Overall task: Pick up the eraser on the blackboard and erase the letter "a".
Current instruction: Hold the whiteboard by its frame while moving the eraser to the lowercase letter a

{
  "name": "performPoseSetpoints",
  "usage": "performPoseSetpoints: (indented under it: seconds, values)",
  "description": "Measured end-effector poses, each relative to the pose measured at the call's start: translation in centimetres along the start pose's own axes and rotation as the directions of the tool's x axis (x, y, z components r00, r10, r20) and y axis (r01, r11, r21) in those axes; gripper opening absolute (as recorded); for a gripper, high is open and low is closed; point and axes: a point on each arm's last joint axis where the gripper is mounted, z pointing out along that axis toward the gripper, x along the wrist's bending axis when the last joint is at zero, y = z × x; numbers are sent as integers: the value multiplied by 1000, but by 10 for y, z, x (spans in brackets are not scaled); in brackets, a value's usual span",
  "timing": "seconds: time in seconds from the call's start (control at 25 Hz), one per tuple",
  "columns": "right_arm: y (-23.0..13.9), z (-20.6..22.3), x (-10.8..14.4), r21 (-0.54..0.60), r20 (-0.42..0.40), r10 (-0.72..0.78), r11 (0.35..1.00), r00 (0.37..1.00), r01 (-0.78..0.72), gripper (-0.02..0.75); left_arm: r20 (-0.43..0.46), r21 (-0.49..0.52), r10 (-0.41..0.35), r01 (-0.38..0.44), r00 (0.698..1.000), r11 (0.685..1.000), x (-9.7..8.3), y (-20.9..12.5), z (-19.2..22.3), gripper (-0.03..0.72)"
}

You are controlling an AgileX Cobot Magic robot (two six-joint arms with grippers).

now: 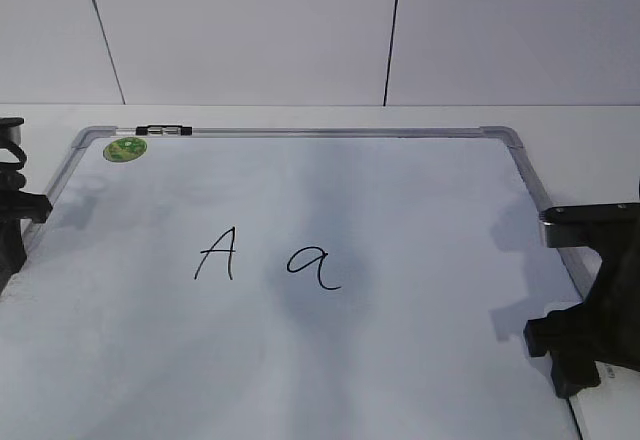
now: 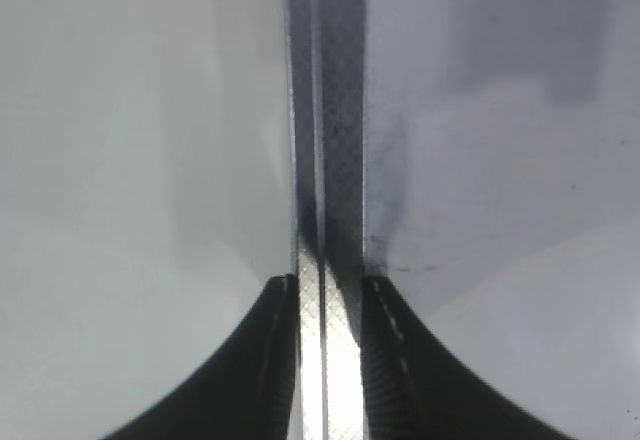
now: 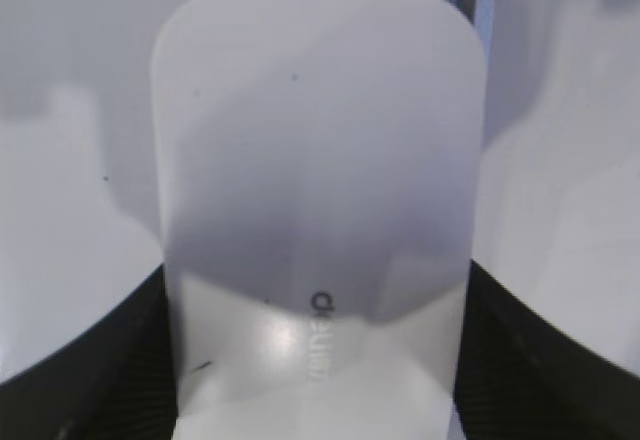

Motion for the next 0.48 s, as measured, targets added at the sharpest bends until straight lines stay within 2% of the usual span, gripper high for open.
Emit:
performPoseSetpoints:
  seconds: [0.48]
  values:
    - [-2,-13,-3,-45,-17,11,999,1000,-12,521,-4,0,4,-4,1000,1000,0,0,0,151]
